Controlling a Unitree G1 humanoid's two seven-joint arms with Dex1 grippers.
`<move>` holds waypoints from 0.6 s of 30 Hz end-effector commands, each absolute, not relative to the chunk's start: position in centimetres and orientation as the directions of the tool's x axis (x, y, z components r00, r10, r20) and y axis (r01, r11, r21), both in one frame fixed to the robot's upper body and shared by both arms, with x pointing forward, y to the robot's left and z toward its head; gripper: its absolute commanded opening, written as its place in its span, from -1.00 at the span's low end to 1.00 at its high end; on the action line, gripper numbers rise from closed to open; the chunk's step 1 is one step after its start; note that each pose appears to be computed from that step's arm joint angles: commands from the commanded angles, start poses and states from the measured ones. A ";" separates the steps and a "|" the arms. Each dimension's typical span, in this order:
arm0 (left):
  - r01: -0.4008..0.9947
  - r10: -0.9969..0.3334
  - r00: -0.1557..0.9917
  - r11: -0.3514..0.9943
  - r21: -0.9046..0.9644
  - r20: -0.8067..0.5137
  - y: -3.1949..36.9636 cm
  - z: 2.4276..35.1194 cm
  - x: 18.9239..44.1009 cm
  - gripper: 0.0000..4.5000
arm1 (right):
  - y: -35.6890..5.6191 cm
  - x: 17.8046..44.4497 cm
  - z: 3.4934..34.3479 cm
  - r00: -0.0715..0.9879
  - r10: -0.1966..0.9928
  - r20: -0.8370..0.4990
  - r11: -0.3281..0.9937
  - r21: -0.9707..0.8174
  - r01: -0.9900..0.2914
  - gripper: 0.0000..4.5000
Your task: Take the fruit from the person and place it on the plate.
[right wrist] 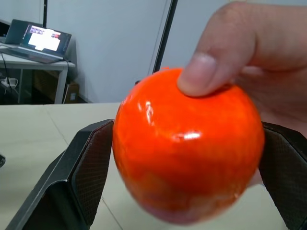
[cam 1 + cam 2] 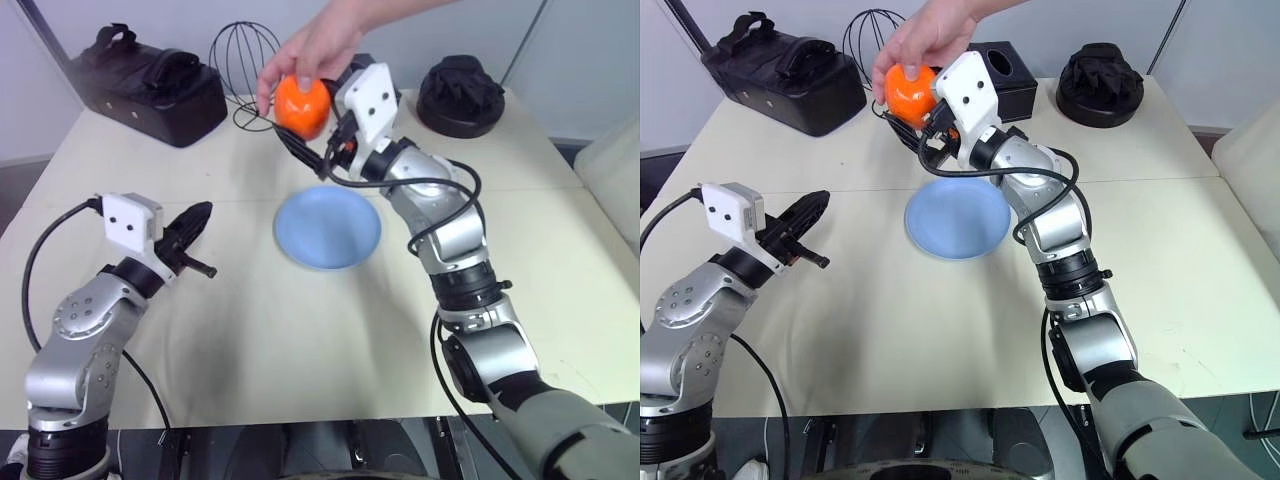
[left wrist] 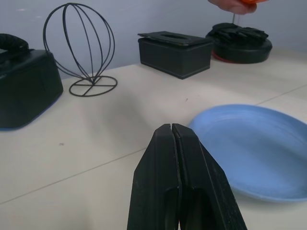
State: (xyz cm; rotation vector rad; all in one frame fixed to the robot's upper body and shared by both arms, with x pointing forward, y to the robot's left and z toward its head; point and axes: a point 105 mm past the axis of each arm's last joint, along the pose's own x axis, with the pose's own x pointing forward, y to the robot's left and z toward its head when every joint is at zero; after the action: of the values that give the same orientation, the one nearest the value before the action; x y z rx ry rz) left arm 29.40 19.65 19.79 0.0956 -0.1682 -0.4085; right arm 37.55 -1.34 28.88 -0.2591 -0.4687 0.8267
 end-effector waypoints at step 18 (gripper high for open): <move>0.386 -0.412 0.892 0.908 0.162 0.185 19.2 21.1 29.2 -1.00 | -1.4 37.0 30.8 0.558 0.745 0.365 0.667 -0.413 -0.620 0.35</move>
State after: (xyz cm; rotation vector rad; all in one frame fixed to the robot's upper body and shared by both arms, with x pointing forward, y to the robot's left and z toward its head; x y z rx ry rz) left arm 29.44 19.67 19.83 0.0958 -0.1697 -0.4021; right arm 37.79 -1.31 29.00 -0.2447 -0.4790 0.8174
